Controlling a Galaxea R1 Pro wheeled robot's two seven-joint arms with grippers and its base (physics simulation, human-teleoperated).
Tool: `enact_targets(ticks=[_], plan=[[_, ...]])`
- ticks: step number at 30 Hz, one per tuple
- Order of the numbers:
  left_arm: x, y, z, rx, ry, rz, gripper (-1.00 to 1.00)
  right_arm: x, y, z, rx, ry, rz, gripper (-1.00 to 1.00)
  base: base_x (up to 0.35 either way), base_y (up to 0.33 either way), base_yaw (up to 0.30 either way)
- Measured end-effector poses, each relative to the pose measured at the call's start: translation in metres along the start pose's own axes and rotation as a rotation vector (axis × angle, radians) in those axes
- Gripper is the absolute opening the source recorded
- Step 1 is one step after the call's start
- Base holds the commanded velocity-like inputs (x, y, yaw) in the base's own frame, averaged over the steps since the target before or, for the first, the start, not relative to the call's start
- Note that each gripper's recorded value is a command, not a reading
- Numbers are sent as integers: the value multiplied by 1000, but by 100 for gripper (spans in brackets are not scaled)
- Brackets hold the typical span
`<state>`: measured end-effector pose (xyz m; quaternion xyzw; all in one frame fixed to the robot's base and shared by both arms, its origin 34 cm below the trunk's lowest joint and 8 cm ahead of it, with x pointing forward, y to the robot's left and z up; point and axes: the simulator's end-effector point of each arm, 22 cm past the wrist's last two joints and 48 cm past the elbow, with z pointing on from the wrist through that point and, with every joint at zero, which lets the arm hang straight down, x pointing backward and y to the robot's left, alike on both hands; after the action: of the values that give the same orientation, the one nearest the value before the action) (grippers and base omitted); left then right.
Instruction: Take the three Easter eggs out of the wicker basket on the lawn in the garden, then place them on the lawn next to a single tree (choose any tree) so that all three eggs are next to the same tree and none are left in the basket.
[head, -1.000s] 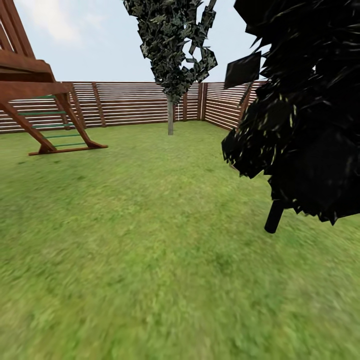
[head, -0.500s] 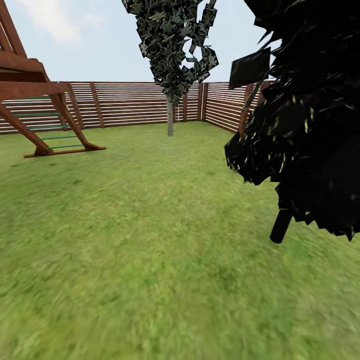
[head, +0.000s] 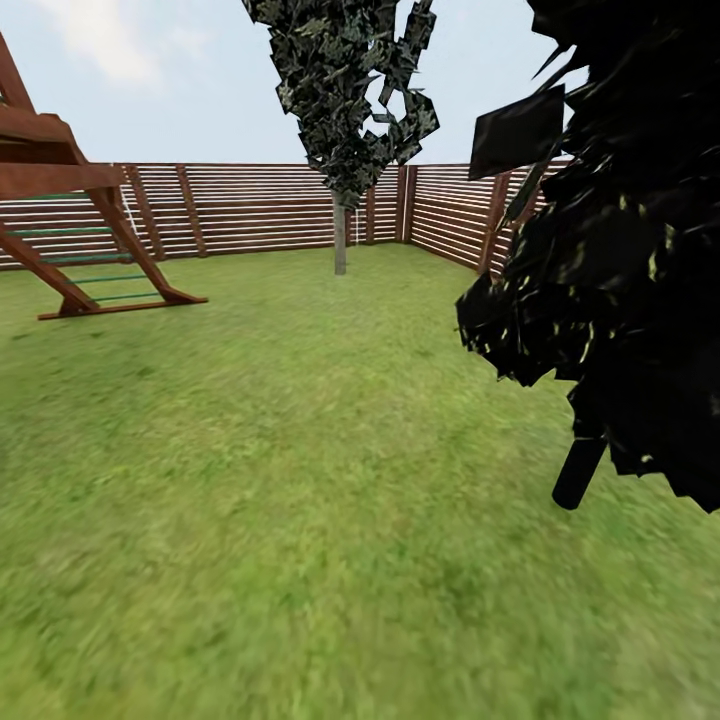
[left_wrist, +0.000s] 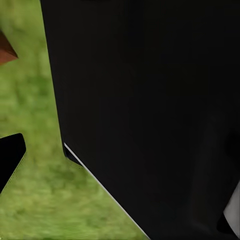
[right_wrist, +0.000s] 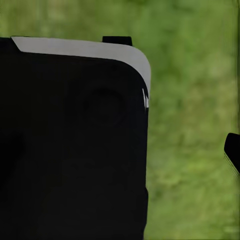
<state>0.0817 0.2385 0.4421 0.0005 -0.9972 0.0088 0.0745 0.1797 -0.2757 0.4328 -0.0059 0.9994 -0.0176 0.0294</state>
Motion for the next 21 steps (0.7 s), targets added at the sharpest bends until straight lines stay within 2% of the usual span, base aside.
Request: enact_targets(ticks=[5,16,21], plan=[[0,0,0,0,0,0,100,0,2,0,-3,0,1,100,339,0,23],[0,0,0,0,0,0,100,0,5,0,-7,0,1,100,339,0,256],[0,0,0,0,0,0,100,0,5,0,-6,0,1,100,339,0,75]])
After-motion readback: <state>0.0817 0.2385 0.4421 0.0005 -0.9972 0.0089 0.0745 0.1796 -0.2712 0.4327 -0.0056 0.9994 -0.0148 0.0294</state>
